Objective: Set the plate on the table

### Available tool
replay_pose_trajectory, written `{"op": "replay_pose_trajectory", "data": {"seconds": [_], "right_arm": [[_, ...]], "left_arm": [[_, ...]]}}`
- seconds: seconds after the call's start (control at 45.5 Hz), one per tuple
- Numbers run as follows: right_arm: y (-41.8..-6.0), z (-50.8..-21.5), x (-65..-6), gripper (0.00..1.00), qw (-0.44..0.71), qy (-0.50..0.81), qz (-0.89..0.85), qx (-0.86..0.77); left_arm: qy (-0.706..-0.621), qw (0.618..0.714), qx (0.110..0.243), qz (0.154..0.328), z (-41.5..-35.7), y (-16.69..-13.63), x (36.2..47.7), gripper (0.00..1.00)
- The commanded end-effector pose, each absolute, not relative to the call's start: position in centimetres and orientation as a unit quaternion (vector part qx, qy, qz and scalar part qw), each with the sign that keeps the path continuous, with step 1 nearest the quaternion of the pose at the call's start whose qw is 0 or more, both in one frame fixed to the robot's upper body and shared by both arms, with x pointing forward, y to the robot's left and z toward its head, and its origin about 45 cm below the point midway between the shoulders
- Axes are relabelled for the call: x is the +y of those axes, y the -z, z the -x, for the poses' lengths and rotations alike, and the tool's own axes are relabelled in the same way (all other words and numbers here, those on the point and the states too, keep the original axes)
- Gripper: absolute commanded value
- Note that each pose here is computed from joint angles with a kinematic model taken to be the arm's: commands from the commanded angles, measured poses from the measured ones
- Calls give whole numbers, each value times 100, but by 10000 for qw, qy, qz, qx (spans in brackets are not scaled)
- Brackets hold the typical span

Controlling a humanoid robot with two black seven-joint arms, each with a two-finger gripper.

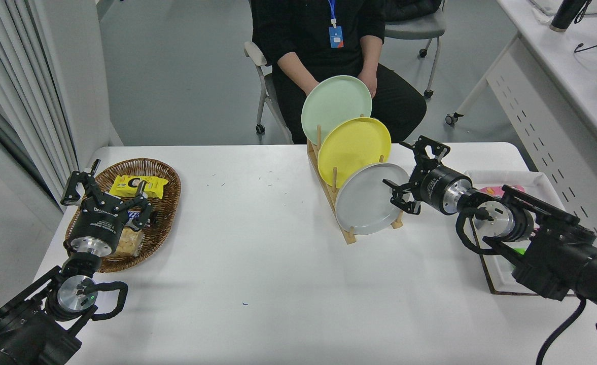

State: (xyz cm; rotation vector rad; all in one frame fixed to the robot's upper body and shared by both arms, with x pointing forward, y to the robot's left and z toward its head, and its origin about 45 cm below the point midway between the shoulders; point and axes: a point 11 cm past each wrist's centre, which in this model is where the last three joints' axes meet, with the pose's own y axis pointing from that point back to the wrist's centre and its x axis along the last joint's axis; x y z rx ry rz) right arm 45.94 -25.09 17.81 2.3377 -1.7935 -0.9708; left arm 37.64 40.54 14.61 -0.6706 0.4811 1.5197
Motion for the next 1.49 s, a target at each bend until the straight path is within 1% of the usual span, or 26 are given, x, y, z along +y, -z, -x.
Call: {"op": "replay_pose_trajectory", "data": {"seconds": [0.0,0.044,0.066,0.088,0.11,0.176,0.308,0.418,0.44,0.484,0.593,0.681,0.703,0.725,0.945,0.989,1.011,1.033,1.055,1.121,1.187,1.209,1.231,1.253,1.297,1.473], "right_arm": [[-1814,-4614,-2482,87,212,3089,-7559,-5769],[-1806,-4610,-2485,87,223,3089,-7553,-5776],[-1813,-4614,-2484,86,220,3083,-7557,-5774],[-1813,-4614,-2484,86,220,3083,-7557,-5774],[-1812,-4615,-2489,86,221,3082,-7553,-5780],[-1813,-4614,-2485,83,222,3083,-7552,-5780],[-1800,-4610,-2486,82,266,3058,-7545,-5801],[-1777,-4598,-2493,79,280,3074,-7530,-5811],[-1777,-4598,-2493,78,280,3074,-7530,-5811],[-1777,-4598,-2493,76,280,3074,-7530,-5811],[-1772,-4597,-2451,74,282,3086,-7546,-5785],[-1772,-4597,-2451,73,282,3086,-7546,-5785],[-1771,-4597,-2443,73,281,3090,-7549,-5779],[-1762,-4592,-2436,72,288,3094,-7551,-5773],[-1745,-4589,-2408,70,310,3120,-7504,-5819],[-1752,-4593,-2406,69,307,3114,-7507,-5818],[-1756,-4595,-2407,69,304,3110,-7509,-5818],[-1759,-4597,-2404,69,307,3103,-7513,-5816],[-1759,-4598,-2406,68,310,3103,-7509,-5822],[-1763,-4598,-2401,64,301,3105,-7512,-5817],[-1765,-4599,-2388,64,308,3103,-7515,-5814],[-1773,-4603,-2387,64,309,3092,-7521,-5812],[-1776,-4605,-2387,64,302,3093,-7520,-5813],[-1775,-4605,-2388,64,304,3092,-7516,-5819],[-1772,-4603,-2388,63,311,3091,-7517,-5818],[-1776,-4604,-2385,61,305,3093,-7515,-5819]], "left_arm": [[-6686,6489,2116,2952,-3764,-1462,4054,98],[-6690,6486,2120,2947,-3759,-1456,4056,98],[-6686,6489,2116,2952,-3764,-1462,4054,98],[-6690,6486,2120,2947,-3759,-1456,4056,98],[-6686,6489,2116,2952,-3764,-1462,4054,98],[-6686,6489,2116,2952,-3764,-1462,4054,98],[-6686,6489,2116,2952,-3764,-1462,4054,98],[-6686,6489,2116,2952,-3764,-1462,4054,98],[-6690,6486,2120,2947,-3759,-1456,4056,98],[-6686,6489,2116,2952,-3764,-1462,4054,98],[-6686,6489,2116,2952,-3764,-1462,4054,98],[-6686,6489,2116,2952,-3764,-1462,4054,98],[-6690,6486,2120,2947,-3759,-1456,4056,98],[-6686,6489,2116,2952,-3764,-1462,4054,98],[-6686,6489,2116,2952,-3764,-1462,4054,98],[-6690,6486,2120,2947,-3759,-1456,4056,98],[-6686,6489,2116,2952,-3764,-1462,4054,98],[-6690,6486,2120,2947,-3759,-1456,4056,98],[-6686,6489,2116,2952,-3764,-1462,4054,98],[-6686,6489,2116,2952,-3764,-1462,4054,98],[-6686,6489,2116,2952,-3764,-1462,4054,98],[-6690,6486,2120,2947,-3759,-1456,4056,98],[-6686,6489,2116,2952,-3764,-1462,4054,98],[-6690,6486,2120,2947,-3759,-1456,4056,98],[-6686,6489,2116,2952,-3764,-1462,4054,98],[-6686,6489,2116,2952,-3764,-1462,4054,98]]}}
